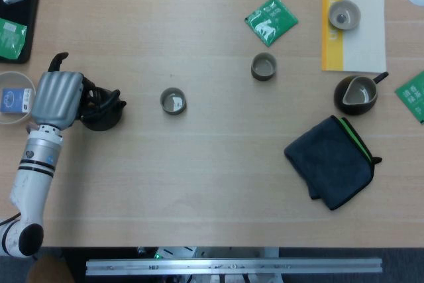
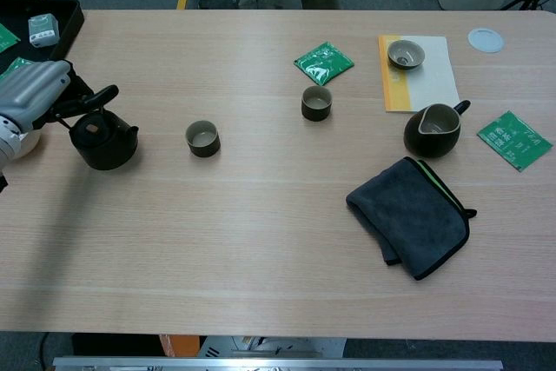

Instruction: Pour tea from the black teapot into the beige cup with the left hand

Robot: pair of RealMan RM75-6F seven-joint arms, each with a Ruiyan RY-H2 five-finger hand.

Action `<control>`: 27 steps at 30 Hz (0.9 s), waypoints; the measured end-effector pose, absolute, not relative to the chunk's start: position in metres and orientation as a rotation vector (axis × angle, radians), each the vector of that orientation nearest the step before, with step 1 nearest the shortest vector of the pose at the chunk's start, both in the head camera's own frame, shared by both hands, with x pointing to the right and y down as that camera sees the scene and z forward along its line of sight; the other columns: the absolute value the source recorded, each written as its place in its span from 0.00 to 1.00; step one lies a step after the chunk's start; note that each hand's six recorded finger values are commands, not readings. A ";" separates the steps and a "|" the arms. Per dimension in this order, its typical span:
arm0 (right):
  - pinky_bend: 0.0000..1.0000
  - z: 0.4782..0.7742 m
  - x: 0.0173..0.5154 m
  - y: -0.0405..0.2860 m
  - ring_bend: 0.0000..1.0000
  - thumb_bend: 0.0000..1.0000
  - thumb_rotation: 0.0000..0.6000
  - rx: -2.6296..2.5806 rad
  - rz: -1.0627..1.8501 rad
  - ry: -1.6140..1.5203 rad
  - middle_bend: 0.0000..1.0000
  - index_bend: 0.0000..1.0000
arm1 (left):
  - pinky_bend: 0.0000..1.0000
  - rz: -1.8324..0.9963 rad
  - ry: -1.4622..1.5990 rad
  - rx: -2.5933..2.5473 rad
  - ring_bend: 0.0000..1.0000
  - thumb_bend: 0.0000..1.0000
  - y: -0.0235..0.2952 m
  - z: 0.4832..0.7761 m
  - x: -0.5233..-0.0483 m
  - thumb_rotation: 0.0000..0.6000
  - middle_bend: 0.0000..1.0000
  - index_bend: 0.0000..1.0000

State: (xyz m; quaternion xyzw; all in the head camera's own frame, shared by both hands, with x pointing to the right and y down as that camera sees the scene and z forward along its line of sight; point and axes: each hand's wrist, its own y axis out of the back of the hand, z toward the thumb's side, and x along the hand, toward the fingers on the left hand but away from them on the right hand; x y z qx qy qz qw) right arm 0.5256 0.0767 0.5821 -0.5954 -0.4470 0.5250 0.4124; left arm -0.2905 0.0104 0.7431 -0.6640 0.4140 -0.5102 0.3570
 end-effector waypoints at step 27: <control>0.18 0.579 0.523 0.079 0.25 0.01 1.00 -1.487 1.322 -1.131 0.31 0.24 | 0.13 -1.290 1.161 -1.602 0.89 0.41 -0.008 0.729 -0.291 0.61 1.00 0.96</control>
